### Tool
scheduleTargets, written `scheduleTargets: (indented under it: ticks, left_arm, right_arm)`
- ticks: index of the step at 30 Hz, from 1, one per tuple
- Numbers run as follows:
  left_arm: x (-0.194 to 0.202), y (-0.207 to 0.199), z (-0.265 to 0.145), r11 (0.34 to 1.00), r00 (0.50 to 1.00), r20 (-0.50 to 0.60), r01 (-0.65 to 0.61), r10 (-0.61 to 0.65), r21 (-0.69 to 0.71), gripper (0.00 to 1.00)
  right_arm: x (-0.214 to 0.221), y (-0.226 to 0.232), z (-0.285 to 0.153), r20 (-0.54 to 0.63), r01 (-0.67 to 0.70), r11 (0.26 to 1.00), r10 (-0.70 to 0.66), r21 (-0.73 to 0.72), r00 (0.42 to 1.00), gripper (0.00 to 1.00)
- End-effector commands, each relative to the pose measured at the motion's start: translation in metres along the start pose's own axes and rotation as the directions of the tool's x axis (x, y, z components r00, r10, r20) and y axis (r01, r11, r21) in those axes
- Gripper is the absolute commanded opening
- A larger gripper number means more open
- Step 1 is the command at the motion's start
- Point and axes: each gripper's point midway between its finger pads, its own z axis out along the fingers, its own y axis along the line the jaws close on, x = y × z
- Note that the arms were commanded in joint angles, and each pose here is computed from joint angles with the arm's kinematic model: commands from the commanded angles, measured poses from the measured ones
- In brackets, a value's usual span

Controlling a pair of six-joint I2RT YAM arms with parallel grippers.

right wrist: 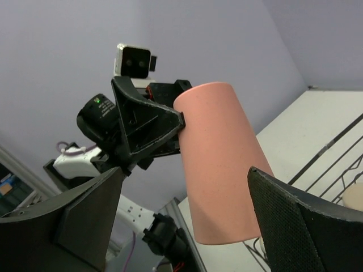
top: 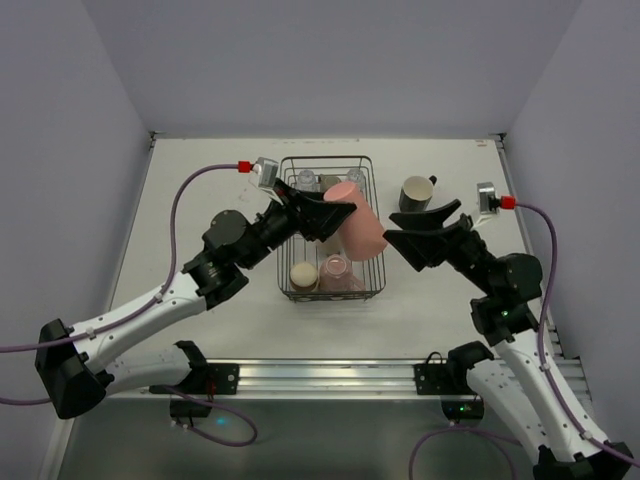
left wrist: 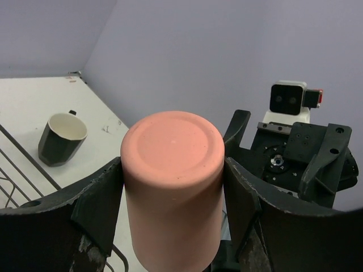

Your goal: Unload the cups from the dish rack

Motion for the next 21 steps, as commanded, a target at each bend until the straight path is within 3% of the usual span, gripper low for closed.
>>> scheduleTargets:
  ticks: [1, 3, 7, 15, 21]
  left_arm:
    - [-0.030, -0.014, -0.002, 0.999, 0.994, 0.102, -0.028, 0.024, 0.039, 0.13]
    - [-0.036, -0.007, -0.001, 1.000, 0.990, 0.138, -0.031, 0.031, 0.002, 0.08]
    - [-0.049, -0.004, 0.002, 0.999, 0.981, 0.192, -0.029, 0.031, -0.015, 0.05]
    - [-0.042, -0.014, 0.017, 0.998, 0.984, 0.175, 0.018, -0.028, 0.059, 0.02]
    - [-0.022, -0.011, 0.016, 0.994, 0.990, 0.118, 0.068, -0.077, 0.081, 0.01]
  right_arm:
    - [-0.024, 0.002, -0.005, 0.109, 0.059, 0.995, -0.067, 0.075, 0.992, 0.94]
    - [-0.026, -0.016, -0.013, 0.156, 0.001, 0.985, -0.028, 0.172, 0.987, 0.92]
    - [0.001, -0.032, -0.026, 0.161, -0.129, 0.975, 0.101, 0.180, 0.982, 0.86]
    - [0.034, -0.019, -0.018, 0.039, -0.217, 0.974, 0.215, 0.061, 0.976, 0.82]
    - [0.029, 0.008, 0.000, -0.006, -0.178, 0.980, 0.178, -0.091, 0.984, 0.80]
